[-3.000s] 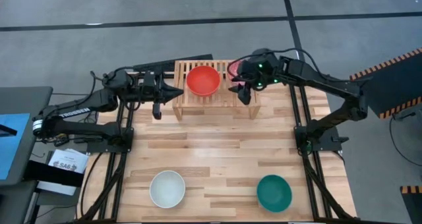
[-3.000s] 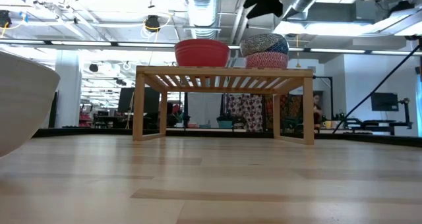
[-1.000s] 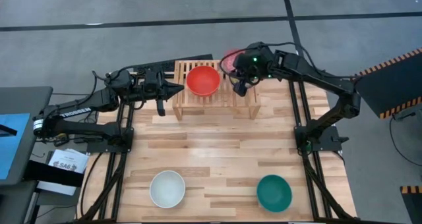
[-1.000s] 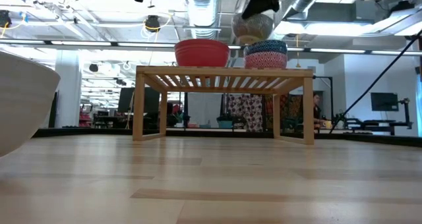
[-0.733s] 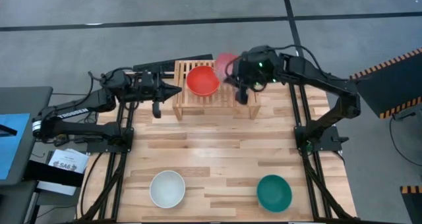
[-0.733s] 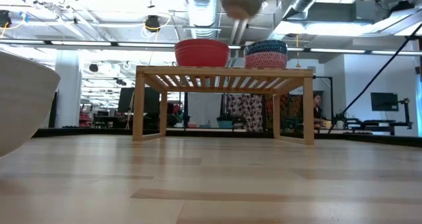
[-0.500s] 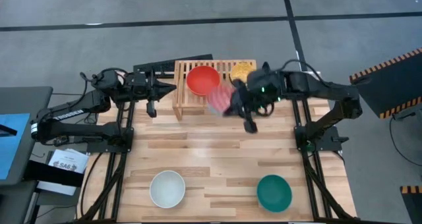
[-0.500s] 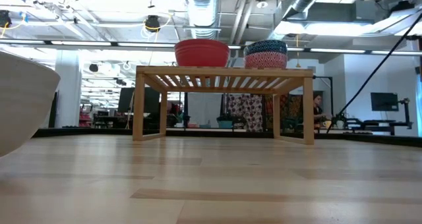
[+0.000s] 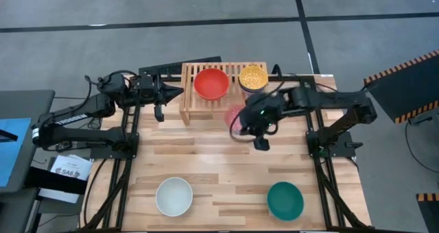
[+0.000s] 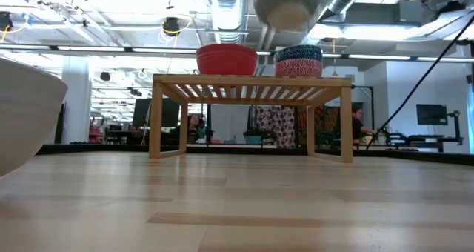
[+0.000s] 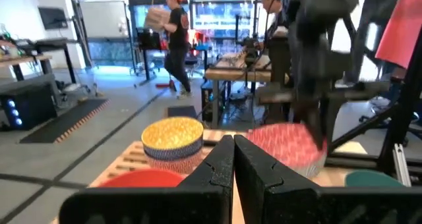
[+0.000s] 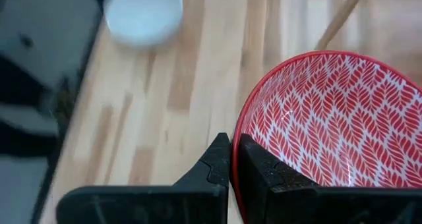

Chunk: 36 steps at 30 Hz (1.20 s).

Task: Place and stack bowls onto a shelf
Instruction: Remove the small red bowl from the stacked small bowls on the shelf

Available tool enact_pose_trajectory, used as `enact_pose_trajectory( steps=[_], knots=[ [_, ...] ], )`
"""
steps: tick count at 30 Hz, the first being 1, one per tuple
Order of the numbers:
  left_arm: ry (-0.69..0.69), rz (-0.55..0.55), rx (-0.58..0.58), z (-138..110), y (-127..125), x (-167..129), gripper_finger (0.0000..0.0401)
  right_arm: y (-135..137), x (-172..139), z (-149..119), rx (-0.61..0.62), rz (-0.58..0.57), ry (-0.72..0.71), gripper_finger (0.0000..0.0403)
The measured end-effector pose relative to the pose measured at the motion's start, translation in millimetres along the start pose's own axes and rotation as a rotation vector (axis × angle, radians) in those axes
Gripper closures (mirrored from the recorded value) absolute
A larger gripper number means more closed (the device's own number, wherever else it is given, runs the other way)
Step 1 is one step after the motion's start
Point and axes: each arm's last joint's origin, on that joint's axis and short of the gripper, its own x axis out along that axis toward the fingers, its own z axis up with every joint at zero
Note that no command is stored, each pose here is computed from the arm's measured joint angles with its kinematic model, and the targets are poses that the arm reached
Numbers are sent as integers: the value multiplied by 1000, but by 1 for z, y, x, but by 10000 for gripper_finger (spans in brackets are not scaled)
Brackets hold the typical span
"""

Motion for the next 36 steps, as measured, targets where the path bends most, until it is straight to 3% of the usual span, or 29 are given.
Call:
enact_pose_trajectory(
  steps=[5, 13, 20, 25, 36],
  knots=[
    [-4, 0, -6, 0, 0, 0, 401, 6, 50, -28, 21, 86, 60, 366],
    [-6, 19, -7, 1, 1, 0, 401, 4, 108, -65, 48, 9, 123, 366],
    [-3, 19, -22, 0, 1, 0, 401, 5, 156, -71, 30, -25, 162, 366],
    [-2, 19, -22, 0, 1, 0, 401, 4, 186, -70, 19, -65, 115, 366],
    [-1, 11, -27, 0, 0, 0, 401, 0, 219, -77, -13, -77, 125, 364]
  ],
)
